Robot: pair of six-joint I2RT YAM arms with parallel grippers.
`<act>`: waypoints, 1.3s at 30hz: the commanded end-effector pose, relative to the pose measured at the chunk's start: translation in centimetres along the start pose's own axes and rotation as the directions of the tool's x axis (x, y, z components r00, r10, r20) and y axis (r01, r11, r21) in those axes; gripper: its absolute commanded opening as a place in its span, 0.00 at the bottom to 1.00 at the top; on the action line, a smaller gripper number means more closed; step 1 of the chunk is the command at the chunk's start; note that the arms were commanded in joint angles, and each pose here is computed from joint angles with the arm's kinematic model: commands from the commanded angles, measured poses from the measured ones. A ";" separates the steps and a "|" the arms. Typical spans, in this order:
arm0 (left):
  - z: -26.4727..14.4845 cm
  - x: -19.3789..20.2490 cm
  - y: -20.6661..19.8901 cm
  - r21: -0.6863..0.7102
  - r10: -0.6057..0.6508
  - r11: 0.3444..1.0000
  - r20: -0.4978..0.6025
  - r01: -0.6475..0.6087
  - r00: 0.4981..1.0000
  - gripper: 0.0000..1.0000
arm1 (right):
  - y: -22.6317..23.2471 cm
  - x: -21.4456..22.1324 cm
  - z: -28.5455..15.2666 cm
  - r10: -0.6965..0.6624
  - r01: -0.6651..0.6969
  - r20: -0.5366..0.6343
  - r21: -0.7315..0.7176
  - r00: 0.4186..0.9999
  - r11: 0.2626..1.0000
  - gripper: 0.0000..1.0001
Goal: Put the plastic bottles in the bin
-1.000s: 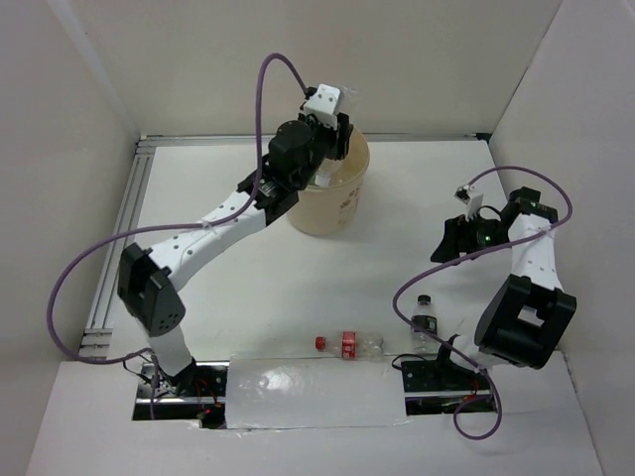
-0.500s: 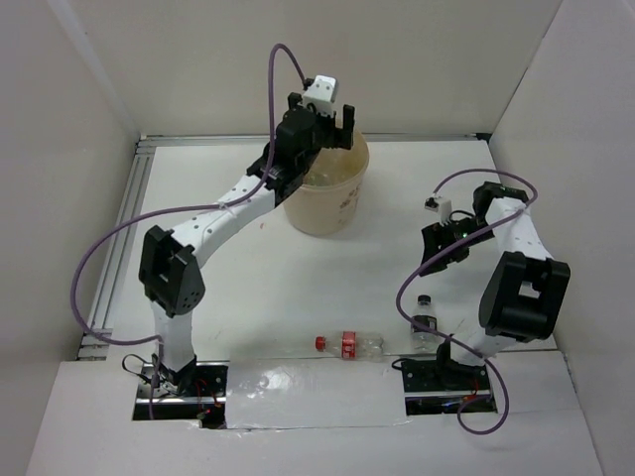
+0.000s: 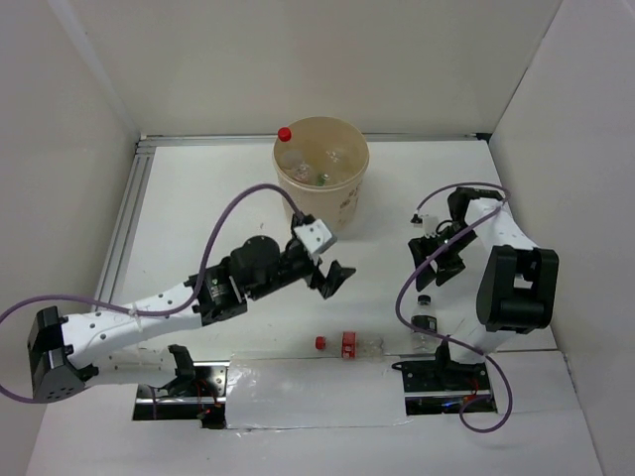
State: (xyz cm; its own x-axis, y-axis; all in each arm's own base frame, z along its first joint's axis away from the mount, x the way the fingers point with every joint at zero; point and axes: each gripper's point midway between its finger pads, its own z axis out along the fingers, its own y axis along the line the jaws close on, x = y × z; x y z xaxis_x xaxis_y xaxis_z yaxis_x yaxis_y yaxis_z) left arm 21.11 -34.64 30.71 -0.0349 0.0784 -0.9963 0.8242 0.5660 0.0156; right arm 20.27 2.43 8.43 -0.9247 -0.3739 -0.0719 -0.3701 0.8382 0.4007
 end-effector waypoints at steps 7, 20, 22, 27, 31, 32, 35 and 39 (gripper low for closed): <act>-2.3 6.0 -2.8 0.034 -0.086 0.995 -0.102 0.090 0.991 1.00 | -1.5 1.1 2.9 0.094 -0.087 -0.183 0.049 0.979 0.995 0.71; -3.4 8.7 -3.4 0.067 -0.064 0.995 -0.154 0.075 0.986 1.00 | -1.3 2.0 5.7 0.069 -0.047 -0.292 0.081 0.954 0.996 0.54; -3.4 8.7 -3.5 0.078 -0.064 0.994 -0.155 0.077 0.986 1.00 | -1.2 2.1 5.9 0.063 -0.042 -0.303 0.078 0.951 0.996 0.45; -3.5 9.6 -3.5 0.076 -0.061 0.994 -0.173 0.075 0.983 1.00 | -1.0 2.0 6.1 0.059 -0.044 -0.312 0.053 0.948 0.998 0.19; -3.7 9.5 -3.5 0.076 -0.061 0.994 -0.173 0.075 0.983 1.00 | -0.6 -0.2 4.9 0.045 -0.046 -0.250 0.001 0.967 0.999 0.02; -3.7 9.5 -3.6 0.085 -0.061 0.993 -0.174 0.076 0.983 1.00 | -0.5 -1.2 4.0 0.044 -0.045 -0.213 -0.001 0.976 0.999 0.00; -3.8 10.5 -3.7 0.078 -0.079 0.992 -0.204 0.097 0.976 1.00 | -0.4 -7.1 -0.5 -0.008 0.008 -0.003 -0.029 1.000 1.000 0.00; -3.8 13.0 -4.7 0.100 -0.111 0.984 -0.288 0.145 0.951 1.00 | -0.3 -13.8 -7.8 -0.161 0.153 0.274 0.050 0.948 0.987 0.00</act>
State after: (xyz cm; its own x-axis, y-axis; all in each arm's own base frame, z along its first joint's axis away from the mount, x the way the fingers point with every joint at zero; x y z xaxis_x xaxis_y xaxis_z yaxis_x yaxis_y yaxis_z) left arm 15.69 -32.54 19.25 -0.2279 0.2432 -0.9428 0.8550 0.5132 -0.0743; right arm 31.46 3.61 10.59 -0.9077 -0.3755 -0.1871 -0.4186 0.8403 0.3444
